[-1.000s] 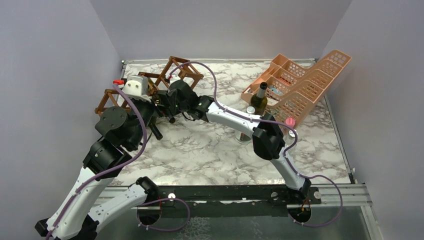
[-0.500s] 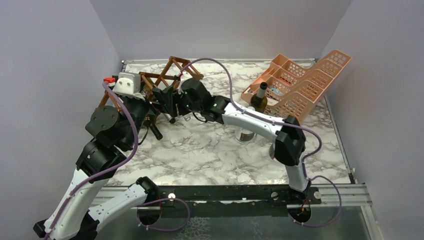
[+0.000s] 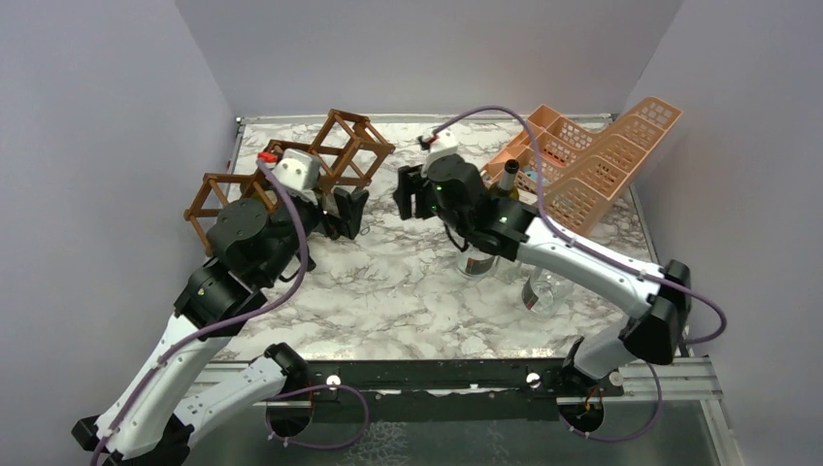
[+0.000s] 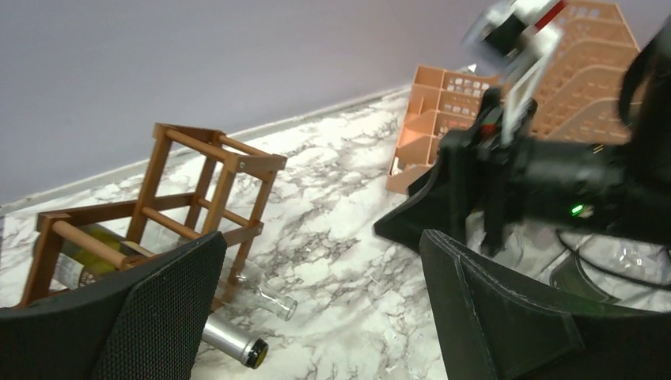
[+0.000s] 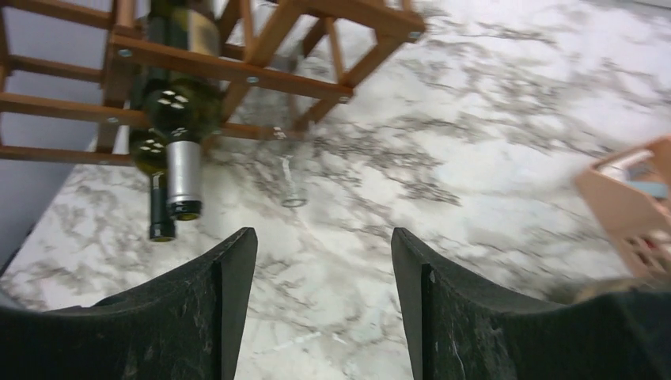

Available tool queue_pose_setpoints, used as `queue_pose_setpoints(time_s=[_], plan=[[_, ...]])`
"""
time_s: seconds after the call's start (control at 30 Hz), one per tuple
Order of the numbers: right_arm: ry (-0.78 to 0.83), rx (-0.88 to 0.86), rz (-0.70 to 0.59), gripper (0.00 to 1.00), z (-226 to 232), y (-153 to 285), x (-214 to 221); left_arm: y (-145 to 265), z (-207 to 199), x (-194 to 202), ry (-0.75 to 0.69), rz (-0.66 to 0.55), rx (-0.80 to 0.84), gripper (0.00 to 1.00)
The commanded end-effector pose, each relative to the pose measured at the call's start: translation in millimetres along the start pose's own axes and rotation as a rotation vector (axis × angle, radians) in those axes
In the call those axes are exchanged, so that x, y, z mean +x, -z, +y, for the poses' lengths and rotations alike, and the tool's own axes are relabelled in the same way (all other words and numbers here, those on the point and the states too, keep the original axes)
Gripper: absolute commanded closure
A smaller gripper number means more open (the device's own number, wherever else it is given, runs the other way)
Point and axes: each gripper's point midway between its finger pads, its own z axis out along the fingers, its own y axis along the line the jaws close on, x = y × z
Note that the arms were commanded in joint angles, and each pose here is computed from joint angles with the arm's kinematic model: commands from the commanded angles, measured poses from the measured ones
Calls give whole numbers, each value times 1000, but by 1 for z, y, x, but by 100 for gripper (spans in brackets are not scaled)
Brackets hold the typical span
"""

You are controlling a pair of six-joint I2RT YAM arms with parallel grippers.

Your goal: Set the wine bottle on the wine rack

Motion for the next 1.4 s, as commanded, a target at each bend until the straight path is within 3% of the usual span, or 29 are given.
queue_pose_setpoints(time_s=[0.0, 0.27, 0.5, 0.93, 1.23, 1.37], plan=[[52, 259, -64, 34, -68, 47, -17, -13, -17, 16, -1, 32, 82, 1], [24, 456, 37, 34, -116, 94, 17, -29, -15, 28, 70, -2, 42, 1], [5, 557, 24, 34, -141, 126, 16, -27, -12, 26, 188, -130, 20, 1], [5, 765, -31, 32, -184, 175, 13, -22, -38, 27, 123, -128, 183, 1], [-63, 744, 28, 32, -208, 161, 30, -23, -46, 30, 100, -114, 230, 1], [-92, 734, 79, 38, -214, 154, 46, -23, -47, 33, 98, -109, 235, 1]])
